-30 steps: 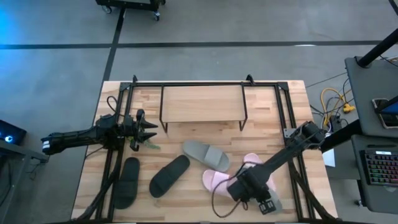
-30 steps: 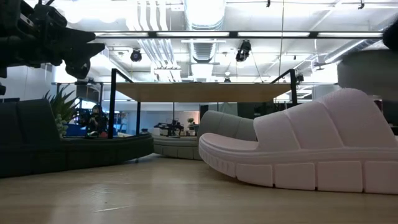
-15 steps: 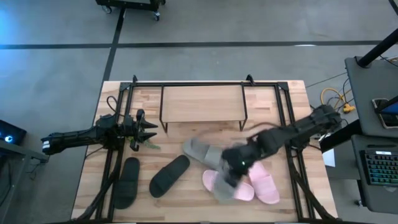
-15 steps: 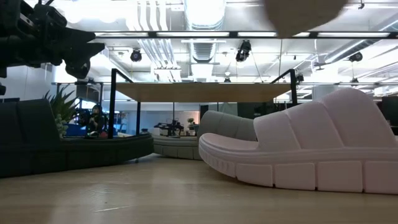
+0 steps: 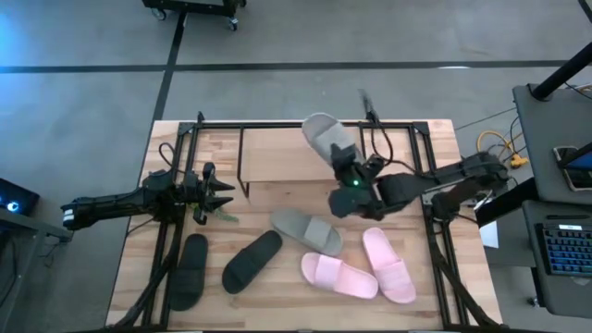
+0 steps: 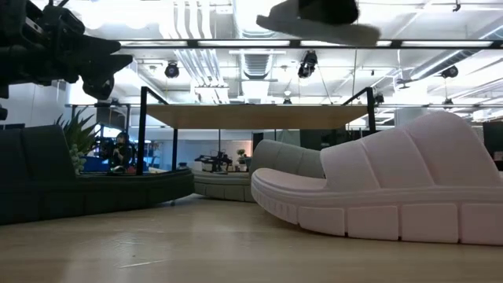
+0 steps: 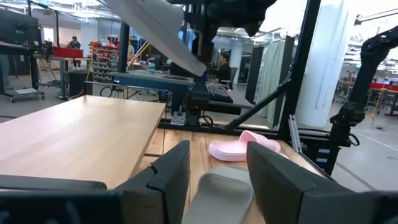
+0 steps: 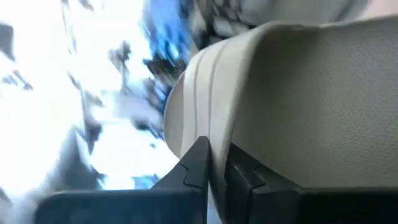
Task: Pick and place slides into the shelf
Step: Put the right gray slide on the shelf
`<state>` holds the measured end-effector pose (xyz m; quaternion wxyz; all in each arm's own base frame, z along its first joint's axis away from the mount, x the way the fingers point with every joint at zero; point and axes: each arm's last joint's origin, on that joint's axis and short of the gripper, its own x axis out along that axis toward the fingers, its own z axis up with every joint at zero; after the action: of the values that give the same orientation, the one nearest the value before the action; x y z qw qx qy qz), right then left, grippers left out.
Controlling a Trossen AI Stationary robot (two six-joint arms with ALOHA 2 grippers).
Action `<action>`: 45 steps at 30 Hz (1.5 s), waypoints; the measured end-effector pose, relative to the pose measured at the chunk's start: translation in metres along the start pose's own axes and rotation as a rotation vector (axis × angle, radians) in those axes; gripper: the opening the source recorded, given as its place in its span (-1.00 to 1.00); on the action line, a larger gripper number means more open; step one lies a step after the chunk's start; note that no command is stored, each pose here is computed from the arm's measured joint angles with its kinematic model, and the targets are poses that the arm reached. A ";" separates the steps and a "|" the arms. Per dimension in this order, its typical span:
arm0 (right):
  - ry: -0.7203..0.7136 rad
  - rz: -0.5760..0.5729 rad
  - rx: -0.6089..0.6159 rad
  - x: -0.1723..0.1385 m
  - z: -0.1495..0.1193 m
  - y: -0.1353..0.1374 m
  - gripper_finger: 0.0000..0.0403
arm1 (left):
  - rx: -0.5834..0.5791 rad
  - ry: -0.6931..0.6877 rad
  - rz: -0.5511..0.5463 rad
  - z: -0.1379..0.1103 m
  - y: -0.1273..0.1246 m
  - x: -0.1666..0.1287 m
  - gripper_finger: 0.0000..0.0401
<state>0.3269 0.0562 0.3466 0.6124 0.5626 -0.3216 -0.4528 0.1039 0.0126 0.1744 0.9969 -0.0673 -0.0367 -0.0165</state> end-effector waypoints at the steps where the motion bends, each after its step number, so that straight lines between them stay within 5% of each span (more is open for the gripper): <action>1: -0.009 -0.002 0.016 0.005 -0.004 -0.002 -0.88 | 0.000 -0.001 -0.001 0.000 0.000 0.000 -0.28; 7: -0.080 -0.001 0.221 0.043 -0.025 -0.014 -0.76 | 0.000 -0.001 0.000 0.000 0.000 0.000 -0.28; 11: -0.203 0.036 0.223 0.062 -0.019 -0.016 -0.67 | 0.000 0.000 0.000 0.000 0.000 0.000 -0.28; 16: -0.178 -0.025 0.254 0.086 -0.009 -0.014 -0.55 | 0.000 0.001 0.000 0.000 0.000 0.000 -0.28; 23: -0.087 -0.178 0.203 0.101 -0.004 -0.028 -0.39 | 0.000 0.000 0.000 0.000 0.000 0.000 -0.28; 30: -0.171 -0.134 0.113 0.104 -0.004 -0.033 -0.29 | 0.000 -0.002 -0.001 0.000 0.000 0.000 -0.28; 45: -0.109 -0.266 0.033 0.122 0.001 -0.047 0.11 | 0.000 0.000 0.000 0.000 0.000 0.000 -0.28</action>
<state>0.3638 -0.0545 0.2869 0.5189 0.5849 -0.2844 -0.5547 0.1040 0.0126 0.1744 0.9969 -0.0673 -0.0366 -0.0165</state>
